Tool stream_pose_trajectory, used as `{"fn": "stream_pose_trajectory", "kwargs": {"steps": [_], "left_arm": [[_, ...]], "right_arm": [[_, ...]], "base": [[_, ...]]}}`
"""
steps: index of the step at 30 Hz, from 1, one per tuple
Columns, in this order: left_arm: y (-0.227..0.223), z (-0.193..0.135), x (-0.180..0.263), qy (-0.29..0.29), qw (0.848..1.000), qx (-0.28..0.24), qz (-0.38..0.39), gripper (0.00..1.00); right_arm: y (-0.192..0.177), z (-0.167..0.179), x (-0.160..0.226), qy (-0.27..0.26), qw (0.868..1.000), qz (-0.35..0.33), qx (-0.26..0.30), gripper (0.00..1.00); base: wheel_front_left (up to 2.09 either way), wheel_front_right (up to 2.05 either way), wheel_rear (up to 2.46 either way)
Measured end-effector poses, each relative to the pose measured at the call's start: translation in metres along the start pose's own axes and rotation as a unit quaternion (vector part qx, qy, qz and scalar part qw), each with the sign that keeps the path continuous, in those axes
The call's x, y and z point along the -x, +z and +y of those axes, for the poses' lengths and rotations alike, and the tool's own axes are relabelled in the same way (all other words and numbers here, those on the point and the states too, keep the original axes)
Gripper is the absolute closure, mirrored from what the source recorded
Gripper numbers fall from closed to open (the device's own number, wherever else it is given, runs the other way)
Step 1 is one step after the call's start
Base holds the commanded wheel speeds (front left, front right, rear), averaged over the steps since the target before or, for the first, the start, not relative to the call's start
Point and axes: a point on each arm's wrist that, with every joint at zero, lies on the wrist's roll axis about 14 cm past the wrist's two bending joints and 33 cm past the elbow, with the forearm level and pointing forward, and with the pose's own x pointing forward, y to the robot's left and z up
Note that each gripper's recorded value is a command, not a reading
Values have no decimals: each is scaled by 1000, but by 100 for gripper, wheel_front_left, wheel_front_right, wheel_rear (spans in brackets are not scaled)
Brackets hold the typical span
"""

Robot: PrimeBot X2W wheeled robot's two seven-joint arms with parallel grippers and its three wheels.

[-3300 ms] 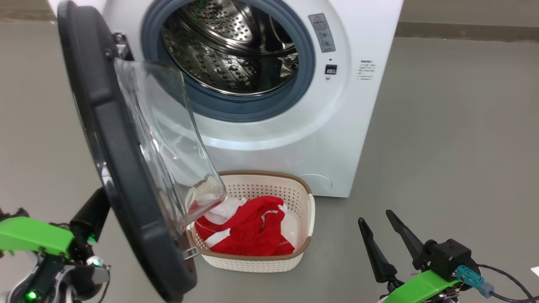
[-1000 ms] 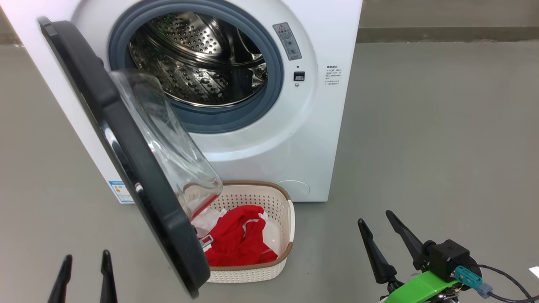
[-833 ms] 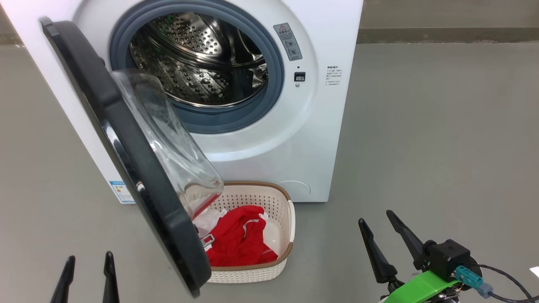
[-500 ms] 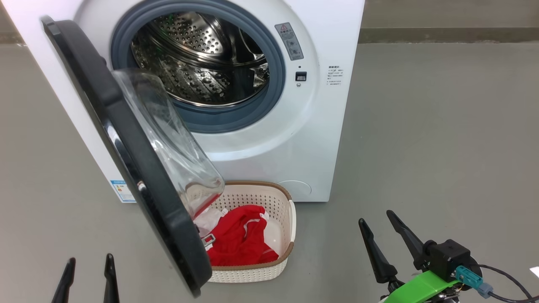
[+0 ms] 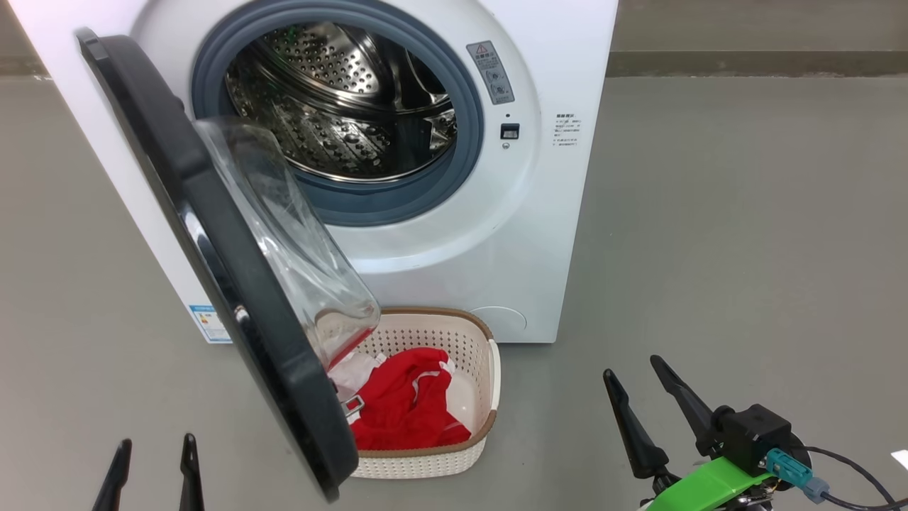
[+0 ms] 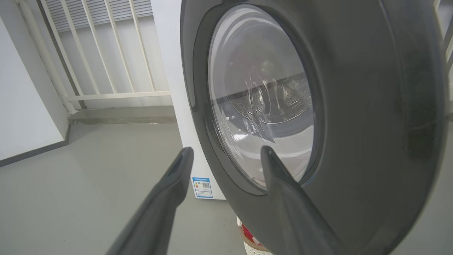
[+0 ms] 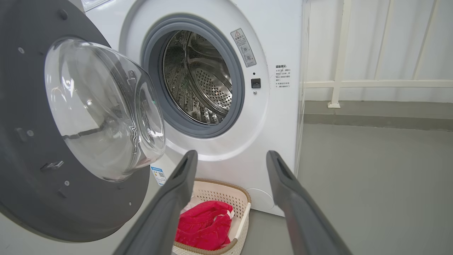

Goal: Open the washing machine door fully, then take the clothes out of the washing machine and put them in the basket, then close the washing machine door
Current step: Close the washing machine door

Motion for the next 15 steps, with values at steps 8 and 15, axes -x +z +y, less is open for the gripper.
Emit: {"fn": "stream_pose_trajectory", "kwargs": {"steps": [8, 15], "left_arm": [[-13, 1, 6, 1, 1000, -4, 21, 100], [-15, 24, 5, 68, 993, 96, 24, 100]], "right_arm": [[-1, 1, 2, 0, 1000, 2, 0, 0], [-2, 0, 4, -2, 1000, 4, 1, 0]], "base": [[0, 0, 0], [0, 0, 0]]}}
